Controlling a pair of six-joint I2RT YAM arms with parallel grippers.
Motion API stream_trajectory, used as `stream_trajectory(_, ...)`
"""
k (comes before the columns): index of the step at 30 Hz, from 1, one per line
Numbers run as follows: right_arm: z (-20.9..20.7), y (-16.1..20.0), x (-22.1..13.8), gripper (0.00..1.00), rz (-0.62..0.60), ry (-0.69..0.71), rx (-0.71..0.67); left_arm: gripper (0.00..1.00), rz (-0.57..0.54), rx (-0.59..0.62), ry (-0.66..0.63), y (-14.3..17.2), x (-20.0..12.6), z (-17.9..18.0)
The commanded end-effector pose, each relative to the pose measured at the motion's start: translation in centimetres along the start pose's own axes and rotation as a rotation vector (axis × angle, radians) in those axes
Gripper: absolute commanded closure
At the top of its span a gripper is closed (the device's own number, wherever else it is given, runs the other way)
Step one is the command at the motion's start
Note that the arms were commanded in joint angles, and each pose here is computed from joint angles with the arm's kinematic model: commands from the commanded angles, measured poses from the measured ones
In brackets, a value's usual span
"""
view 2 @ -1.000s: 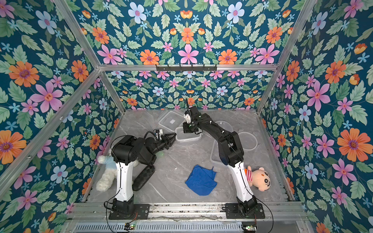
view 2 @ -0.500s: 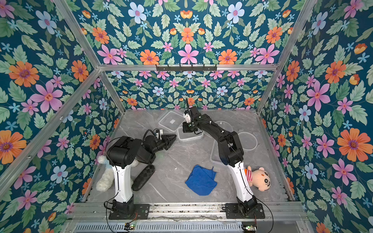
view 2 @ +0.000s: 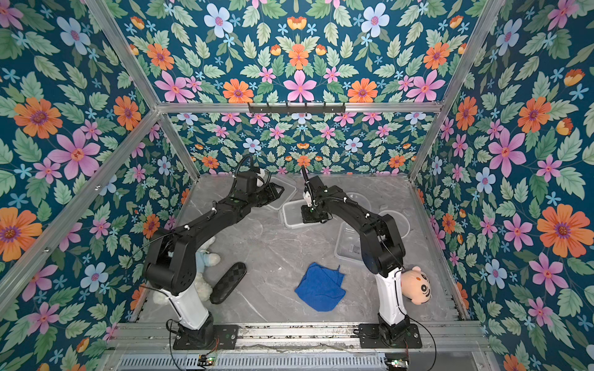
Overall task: Wipe the insides of the lunch boxes
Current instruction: Open the fastener of the lunch box, then adjust the lunch box at the center of the board.
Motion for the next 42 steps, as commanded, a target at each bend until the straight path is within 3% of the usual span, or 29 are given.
stream_trajectory(1,-2.6,2.8,-1.3,1.00,0.078,0.154,0.043,0.57,0.072,0.095,-0.193,1.5,2.5,2.6)
stream_trajectory(6,-5.2,3.9,-1.5,1.00,0.088,0.195,0.099,0.56,0.105,0.091,-0.171,2.0,6.5,2.9)
stream_trajectory(13,-5.1,1.0,0.0,1.00,0.065,0.127,0.098,0.55,0.129,0.084,-0.164,2.6,7.9,3.2)
stream_trajectory(19,-5.2,-3.1,3.2,1.00,0.058,0.076,0.100,0.55,0.137,0.073,-0.192,3.6,6.6,4.2)
stream_trajectory(26,-3.2,-7.2,4.7,1.00,-0.009,-0.095,0.052,0.54,0.136,0.048,-0.255,4.6,3.8,5.8)
stream_trajectory(30,-3.7,-7.0,3.9,1.00,-0.032,-0.080,0.049,0.53,0.118,0.012,-0.311,4.1,2.5,7.4)
stream_trajectory(34,-4.9,-5.6,2.2,1.00,-0.106,-0.093,0.102,0.53,0.077,0.003,-0.315,2.3,1.6,6.9)
stream_trajectory(38,-5.7,-4.8,0.5,0.81,-0.290,-0.252,0.178,0.52,0.049,0.015,-0.257,0.7,1.3,3.9)
stream_trajectory(42,-6.4,-4.8,0.4,0.72,-0.436,-0.469,0.244,0.52,0.060,0.054,-0.193,1.3,2.2,0.2)
Point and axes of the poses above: each gripper's point midway between its finger pads, its own x axis out along the fingers, its own z axis along the line the jaws close on, y = z × x, the point moved 5 cm from there along -x, back along the fingers, and after that the axes turned 8 degrees about -x, right-handed, at the moved point
